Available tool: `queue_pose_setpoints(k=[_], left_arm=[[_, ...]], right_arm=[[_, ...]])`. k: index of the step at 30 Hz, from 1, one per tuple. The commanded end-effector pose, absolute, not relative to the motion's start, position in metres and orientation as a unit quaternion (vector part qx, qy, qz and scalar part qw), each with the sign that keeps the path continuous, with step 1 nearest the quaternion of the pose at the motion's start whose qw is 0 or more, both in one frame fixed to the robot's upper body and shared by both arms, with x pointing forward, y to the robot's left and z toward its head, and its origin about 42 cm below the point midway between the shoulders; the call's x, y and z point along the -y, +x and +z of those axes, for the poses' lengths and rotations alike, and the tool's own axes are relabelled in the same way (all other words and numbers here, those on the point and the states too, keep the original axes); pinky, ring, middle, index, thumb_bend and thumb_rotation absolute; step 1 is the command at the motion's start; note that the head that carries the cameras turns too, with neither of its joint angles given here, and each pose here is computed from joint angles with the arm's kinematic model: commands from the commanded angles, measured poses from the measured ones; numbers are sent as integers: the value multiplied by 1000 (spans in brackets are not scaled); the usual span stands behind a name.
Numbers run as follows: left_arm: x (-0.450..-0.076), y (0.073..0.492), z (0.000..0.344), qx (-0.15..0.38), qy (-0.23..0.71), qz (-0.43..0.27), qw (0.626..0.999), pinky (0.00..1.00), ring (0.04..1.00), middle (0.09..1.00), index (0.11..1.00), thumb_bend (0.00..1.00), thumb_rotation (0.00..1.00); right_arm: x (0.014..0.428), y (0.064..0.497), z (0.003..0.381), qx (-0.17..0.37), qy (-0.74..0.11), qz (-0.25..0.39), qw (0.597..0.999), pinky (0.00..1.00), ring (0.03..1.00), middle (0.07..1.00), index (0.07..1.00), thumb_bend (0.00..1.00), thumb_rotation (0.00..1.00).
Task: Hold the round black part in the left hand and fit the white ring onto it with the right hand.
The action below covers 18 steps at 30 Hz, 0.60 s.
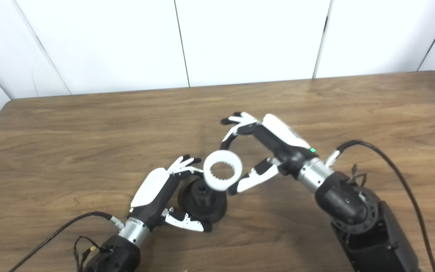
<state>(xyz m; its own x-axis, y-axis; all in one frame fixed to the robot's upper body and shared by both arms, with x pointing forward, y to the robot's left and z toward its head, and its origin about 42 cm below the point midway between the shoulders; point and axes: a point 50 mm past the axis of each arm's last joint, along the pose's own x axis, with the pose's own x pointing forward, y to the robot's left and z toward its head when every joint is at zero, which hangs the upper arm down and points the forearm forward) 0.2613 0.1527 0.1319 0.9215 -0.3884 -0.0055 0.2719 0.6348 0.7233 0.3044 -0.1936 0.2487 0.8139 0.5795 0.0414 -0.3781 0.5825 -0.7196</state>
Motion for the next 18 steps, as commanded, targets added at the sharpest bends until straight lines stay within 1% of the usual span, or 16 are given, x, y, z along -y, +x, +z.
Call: queue_pose_setpoints(k=[1, 7, 8, 10, 15, 18], left_arm=[[-159, 257, 119, 47, 400, -189, 896, 860, 981, 917, 634, 914, 175], [-158, 257, 118, 47, 397, -190, 897, 863, 981, 918, 632, 917, 168], [-158, 257, 118, 47, 397, -190, 897, 860, 978, 917, 633, 915, 169], [-157, 258, 118, 47, 398, -190, 896, 860, 978, 917, 634, 912, 173], [-156, 257, 119, 46, 397, -187, 897, 860, 982, 918, 634, 915, 179], [-156, 257, 119, 47, 395, -187, 898, 858, 982, 918, 631, 916, 177]], right_arm=[[188, 303, 265, 170, -368, 269, 874, 858, 980, 887, 490, 525, 147], [178, 299, 265, 180, -366, 282, 868, 899, 980, 888, 490, 525, 148], [176, 299, 265, 182, -367, 285, 867, 944, 979, 886, 491, 525, 149], [174, 298, 265, 185, -368, 288, 865, 958, 981, 886, 491, 525, 149], [169, 300, 263, 180, -366, 295, 864, 921, 987, 882, 490, 525, 147], [167, 301, 260, 175, -366, 298, 864, 928, 990, 882, 490, 525, 148]])
